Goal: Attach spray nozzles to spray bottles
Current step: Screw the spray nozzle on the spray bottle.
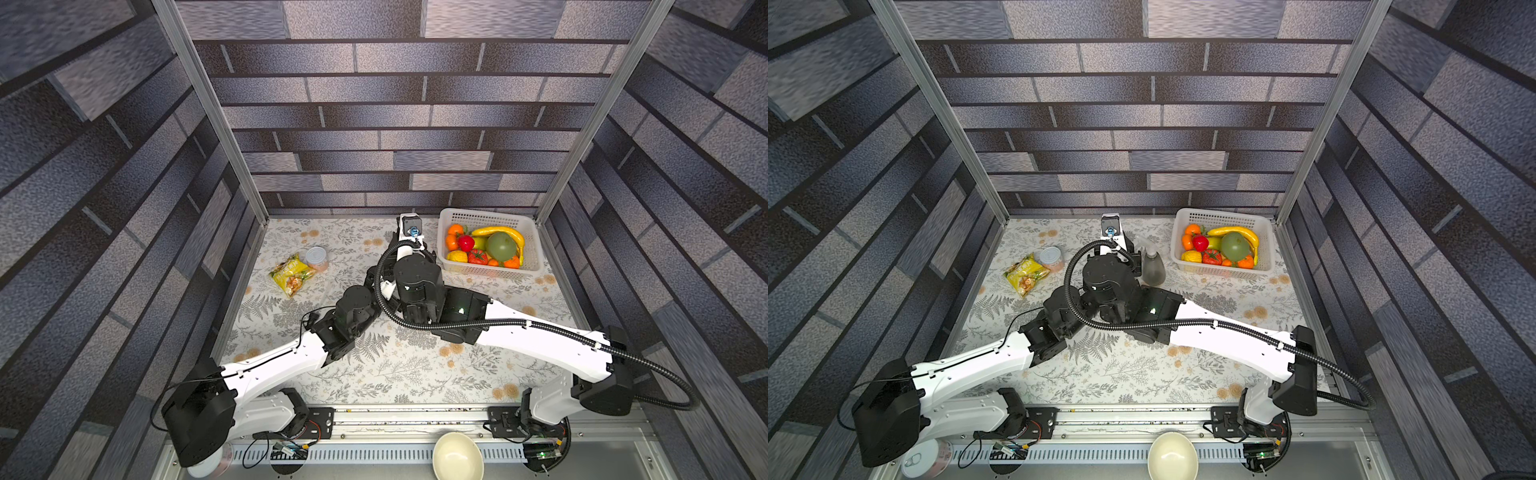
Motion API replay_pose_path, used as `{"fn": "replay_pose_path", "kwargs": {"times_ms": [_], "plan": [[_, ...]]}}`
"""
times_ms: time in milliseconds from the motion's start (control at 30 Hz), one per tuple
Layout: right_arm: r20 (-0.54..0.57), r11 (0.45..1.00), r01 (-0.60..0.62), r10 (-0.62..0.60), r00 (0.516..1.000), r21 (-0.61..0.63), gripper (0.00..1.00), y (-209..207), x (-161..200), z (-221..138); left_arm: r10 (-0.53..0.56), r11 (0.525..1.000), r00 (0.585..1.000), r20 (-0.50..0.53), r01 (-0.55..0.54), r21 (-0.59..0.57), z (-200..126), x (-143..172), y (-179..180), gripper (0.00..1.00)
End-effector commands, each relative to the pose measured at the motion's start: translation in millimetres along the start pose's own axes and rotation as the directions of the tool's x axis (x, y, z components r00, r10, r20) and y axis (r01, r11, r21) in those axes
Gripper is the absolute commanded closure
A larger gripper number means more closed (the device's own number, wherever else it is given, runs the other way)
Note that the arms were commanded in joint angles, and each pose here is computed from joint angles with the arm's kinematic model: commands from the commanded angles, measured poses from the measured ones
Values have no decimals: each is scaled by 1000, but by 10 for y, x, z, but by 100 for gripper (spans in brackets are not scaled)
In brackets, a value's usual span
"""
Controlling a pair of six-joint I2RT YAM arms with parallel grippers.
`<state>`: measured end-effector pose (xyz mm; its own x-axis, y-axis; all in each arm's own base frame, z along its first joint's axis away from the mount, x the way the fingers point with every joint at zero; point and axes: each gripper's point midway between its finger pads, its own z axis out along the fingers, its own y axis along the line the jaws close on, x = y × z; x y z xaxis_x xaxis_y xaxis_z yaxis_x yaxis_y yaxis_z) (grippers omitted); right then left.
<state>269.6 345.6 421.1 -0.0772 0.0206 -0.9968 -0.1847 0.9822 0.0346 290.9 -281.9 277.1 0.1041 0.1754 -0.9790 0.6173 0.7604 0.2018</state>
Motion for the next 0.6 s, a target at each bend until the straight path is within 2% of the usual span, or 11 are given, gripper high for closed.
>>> {"fn": "replay_pose_path", "kwargs": {"times_ms": [0,133,333,567], "plan": [[-24,995,60,-62,998,-86,59,105,-33,-134,26,1000,993,119,-26,-2,-74,-340,8,24],[-14,993,76,-77,997,-93,53,74,-138,-203,26,1000,996,84,-26,-5,-84,-186,24,24],[-8,988,72,-74,997,-134,44,78,-224,-343,15,1000,998,64,-14,-13,-101,-141,115,24],[-94,954,23,-54,994,-298,35,109,-146,-577,-1,1000,998,60,2,-12,-112,-121,192,24]]}}
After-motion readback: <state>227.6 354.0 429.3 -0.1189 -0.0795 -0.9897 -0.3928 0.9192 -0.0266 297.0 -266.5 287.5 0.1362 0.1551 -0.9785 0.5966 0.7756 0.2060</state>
